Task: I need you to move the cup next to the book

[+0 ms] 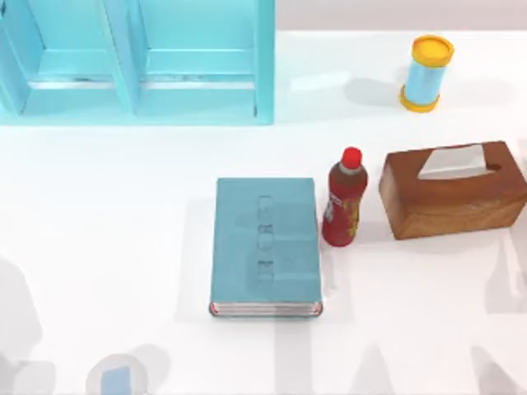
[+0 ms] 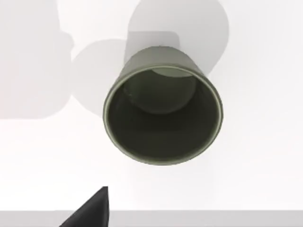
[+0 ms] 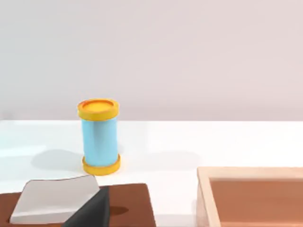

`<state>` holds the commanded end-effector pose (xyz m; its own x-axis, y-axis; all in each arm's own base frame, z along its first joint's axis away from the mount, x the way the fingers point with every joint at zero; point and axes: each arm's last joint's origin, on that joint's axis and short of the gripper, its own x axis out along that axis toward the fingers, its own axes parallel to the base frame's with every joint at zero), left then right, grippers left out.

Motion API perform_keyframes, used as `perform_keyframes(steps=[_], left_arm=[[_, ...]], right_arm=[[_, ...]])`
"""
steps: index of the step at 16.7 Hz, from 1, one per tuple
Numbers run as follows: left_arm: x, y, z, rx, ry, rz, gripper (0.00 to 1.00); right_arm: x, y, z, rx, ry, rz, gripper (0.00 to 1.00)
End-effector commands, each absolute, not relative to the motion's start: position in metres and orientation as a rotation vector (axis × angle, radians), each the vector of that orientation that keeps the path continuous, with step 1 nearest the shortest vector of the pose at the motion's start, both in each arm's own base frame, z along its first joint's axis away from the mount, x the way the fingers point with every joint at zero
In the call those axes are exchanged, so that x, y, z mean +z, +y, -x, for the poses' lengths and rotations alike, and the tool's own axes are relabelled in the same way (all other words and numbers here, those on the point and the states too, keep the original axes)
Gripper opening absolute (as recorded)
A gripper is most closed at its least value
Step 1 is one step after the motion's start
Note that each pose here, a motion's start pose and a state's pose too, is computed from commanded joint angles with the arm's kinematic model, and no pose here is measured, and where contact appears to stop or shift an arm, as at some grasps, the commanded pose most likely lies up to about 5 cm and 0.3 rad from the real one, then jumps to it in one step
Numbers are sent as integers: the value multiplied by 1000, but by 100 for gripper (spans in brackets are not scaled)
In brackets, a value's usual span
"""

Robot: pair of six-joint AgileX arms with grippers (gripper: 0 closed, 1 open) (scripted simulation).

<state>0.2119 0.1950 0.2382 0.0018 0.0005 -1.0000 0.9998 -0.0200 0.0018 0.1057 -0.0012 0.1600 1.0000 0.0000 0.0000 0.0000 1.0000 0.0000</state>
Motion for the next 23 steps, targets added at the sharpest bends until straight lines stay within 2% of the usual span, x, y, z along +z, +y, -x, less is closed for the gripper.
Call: perform_keyframes(steps=[4,12,17,23], left_arm=[[227,195,-213,-1225,1199,-1224,100],[145,196,-213,-1220,1199,-1227,100],[138,195,-212,-1222,1199,-1225,100],[138,195,-212,-1222,1199,-1225,55]], right_arm=[[160,-1,-106,0,0,0,100],[160,-1,-106,0,0,0,100],[160,-1,-106,0,0,0,100],[160,-1,-106,0,0,0,100]])
